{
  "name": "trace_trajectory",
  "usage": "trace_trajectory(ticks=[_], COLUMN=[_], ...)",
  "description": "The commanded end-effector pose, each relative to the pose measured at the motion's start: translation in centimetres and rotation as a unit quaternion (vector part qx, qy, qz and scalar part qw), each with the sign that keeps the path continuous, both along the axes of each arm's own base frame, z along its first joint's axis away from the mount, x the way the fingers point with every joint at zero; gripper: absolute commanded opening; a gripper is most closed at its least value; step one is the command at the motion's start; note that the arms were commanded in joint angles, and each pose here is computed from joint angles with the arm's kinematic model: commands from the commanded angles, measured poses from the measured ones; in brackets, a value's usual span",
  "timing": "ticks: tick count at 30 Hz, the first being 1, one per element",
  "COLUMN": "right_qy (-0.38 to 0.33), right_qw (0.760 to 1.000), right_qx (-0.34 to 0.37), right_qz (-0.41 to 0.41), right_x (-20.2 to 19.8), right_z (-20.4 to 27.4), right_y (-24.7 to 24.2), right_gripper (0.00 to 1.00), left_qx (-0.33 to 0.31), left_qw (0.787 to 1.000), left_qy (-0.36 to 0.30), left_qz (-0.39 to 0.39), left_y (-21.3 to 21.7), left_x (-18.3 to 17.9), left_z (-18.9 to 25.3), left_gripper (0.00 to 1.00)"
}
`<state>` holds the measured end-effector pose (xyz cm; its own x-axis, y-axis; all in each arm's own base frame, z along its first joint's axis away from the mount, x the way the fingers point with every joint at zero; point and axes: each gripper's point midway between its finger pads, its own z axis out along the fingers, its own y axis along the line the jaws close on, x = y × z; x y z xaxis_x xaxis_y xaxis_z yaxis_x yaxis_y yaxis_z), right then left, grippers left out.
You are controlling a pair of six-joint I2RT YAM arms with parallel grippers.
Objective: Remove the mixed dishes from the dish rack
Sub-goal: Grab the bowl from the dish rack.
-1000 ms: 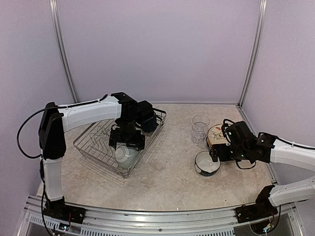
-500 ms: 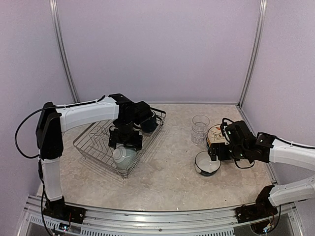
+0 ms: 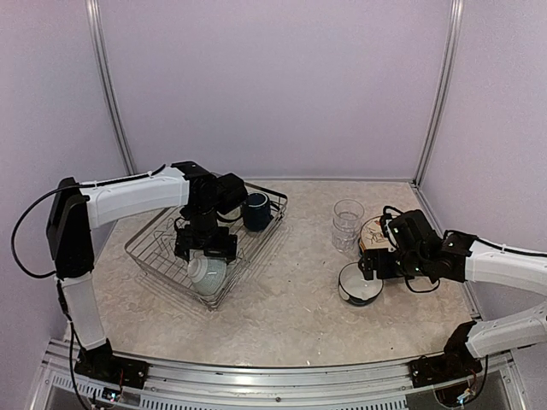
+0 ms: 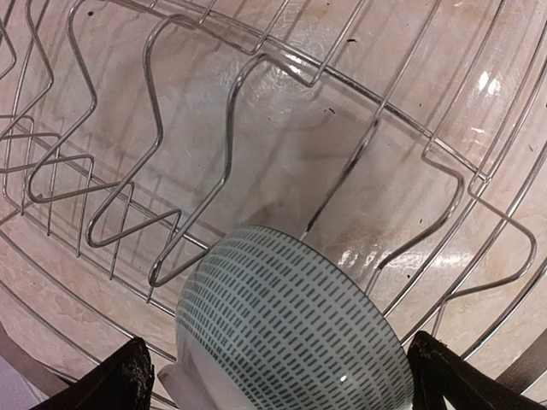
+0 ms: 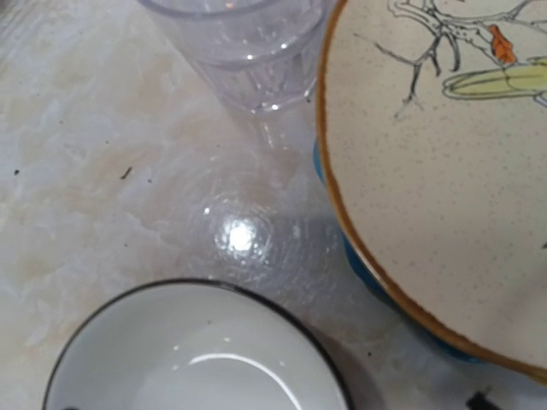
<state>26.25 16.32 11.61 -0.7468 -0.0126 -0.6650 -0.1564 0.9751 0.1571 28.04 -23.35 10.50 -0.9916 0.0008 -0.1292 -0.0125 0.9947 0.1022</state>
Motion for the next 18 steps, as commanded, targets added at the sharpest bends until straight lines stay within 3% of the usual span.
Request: trace_trajectory(ticks=[1, 13, 18], right_qy=[0.002, 0.007, 0.007], right_qw=[1.0, 1.0, 1.0], right_qx=[0.002, 0.005, 0.007], right_qz=[0.004, 0.01, 0.012], right_x=[0.3, 0.42, 0.55], right_z=[-0.34, -0.53, -0.31], right_y=[0.3, 0.74, 0.97], right_gripper=[0.96, 0.96, 0.96], left_qx=[0.005, -0.012, -0.019], left_qw=[0.999, 0.999, 1.0], left_qy=[0.034, 0.037, 0.022], left_qz=[-0.018, -0.007, -0.003], left_y=[1.23, 1.61, 1.64], left_x=[-2.25, -2.89, -2.49], left_z=[0.4, 0.12, 0.81], left_gripper=[0.99, 0.98, 0.89])
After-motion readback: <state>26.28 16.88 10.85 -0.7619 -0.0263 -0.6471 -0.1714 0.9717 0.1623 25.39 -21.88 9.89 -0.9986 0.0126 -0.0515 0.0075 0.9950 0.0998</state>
